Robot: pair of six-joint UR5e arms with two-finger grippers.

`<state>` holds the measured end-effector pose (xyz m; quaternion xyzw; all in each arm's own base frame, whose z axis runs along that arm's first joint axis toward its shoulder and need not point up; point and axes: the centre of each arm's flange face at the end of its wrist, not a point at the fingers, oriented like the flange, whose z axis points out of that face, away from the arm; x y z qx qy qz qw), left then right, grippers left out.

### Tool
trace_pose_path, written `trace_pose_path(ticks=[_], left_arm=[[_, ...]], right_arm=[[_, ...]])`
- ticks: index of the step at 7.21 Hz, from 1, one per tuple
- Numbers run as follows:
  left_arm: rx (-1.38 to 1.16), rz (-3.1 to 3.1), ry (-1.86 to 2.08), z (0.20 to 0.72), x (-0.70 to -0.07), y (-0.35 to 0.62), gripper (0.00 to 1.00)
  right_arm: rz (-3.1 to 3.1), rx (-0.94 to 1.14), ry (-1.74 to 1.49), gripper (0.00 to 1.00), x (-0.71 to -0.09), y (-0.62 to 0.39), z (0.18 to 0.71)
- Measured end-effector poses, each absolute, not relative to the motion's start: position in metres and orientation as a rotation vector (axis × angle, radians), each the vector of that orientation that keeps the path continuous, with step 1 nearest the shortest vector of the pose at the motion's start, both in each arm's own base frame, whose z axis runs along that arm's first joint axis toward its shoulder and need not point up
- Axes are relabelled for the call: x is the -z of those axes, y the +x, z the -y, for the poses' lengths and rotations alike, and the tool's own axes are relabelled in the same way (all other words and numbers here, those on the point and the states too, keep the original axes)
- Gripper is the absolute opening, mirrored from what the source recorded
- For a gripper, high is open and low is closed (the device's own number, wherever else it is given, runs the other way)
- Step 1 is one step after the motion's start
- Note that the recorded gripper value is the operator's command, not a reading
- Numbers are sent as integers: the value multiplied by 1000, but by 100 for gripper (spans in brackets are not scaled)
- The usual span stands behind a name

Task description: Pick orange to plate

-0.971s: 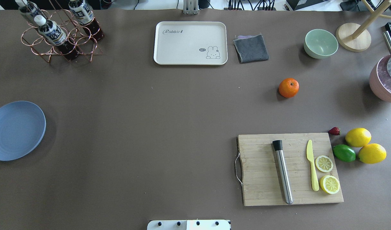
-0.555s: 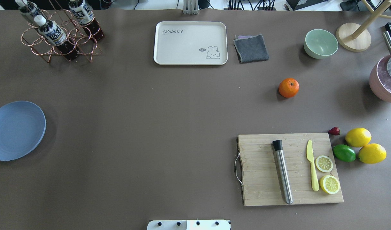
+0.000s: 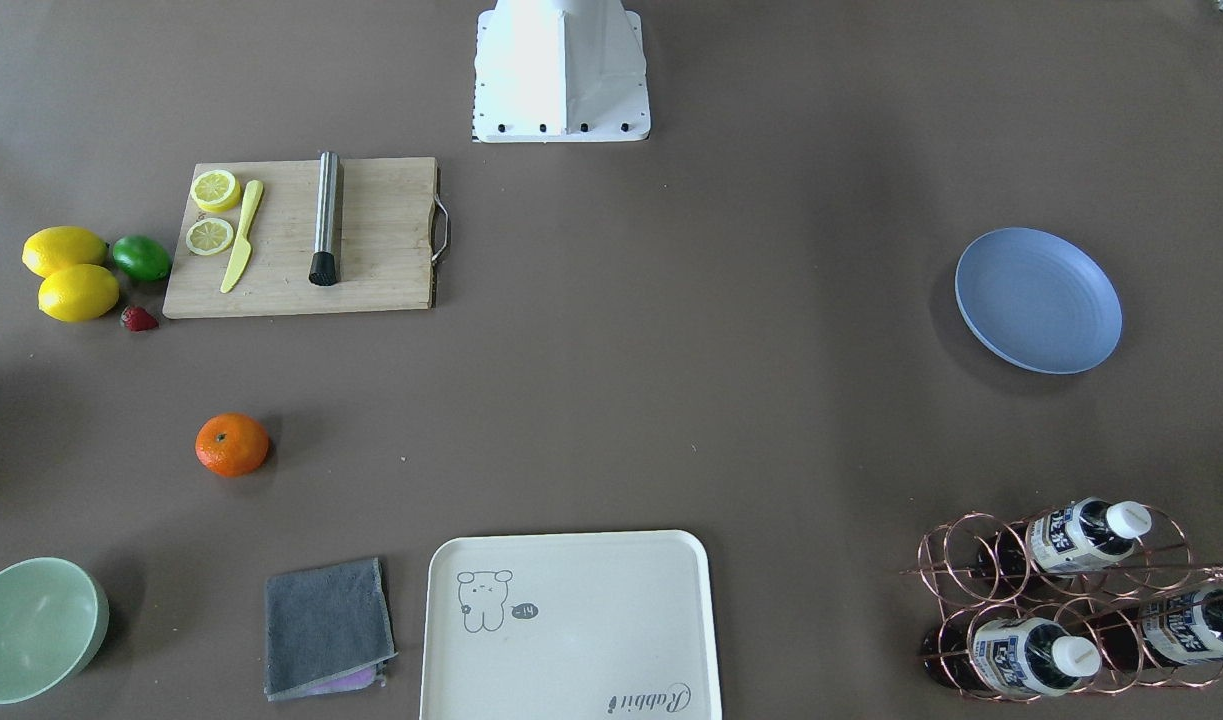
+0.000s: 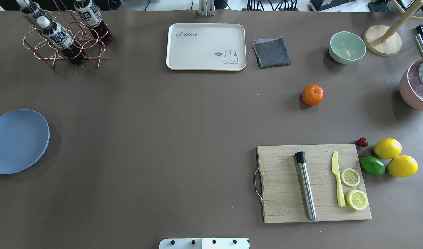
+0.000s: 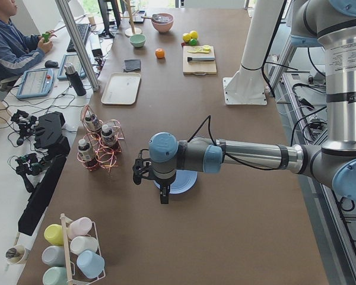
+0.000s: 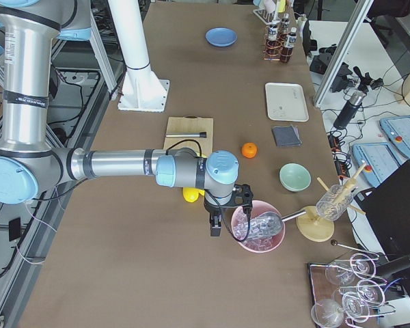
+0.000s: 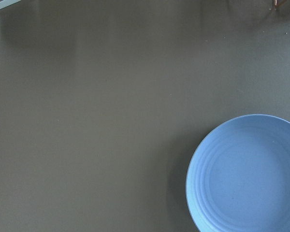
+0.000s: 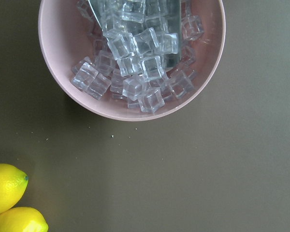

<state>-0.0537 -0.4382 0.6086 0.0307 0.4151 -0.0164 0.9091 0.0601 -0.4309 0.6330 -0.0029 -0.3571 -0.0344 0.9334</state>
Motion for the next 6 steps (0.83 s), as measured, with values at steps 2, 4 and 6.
trace_pose_path(ticks=[2,4,6], left_arm=[[-3,-863,148,443,-599,-54,98],[-55,-867,266,445,-586,-54,98],[-111,-863,388,448,-579,-53,98]], right_arm=[[731,70,-5,100,-632,60,432],[750,85,41,100,-625,58,438],[775,103,108,100,-615,55,445]])
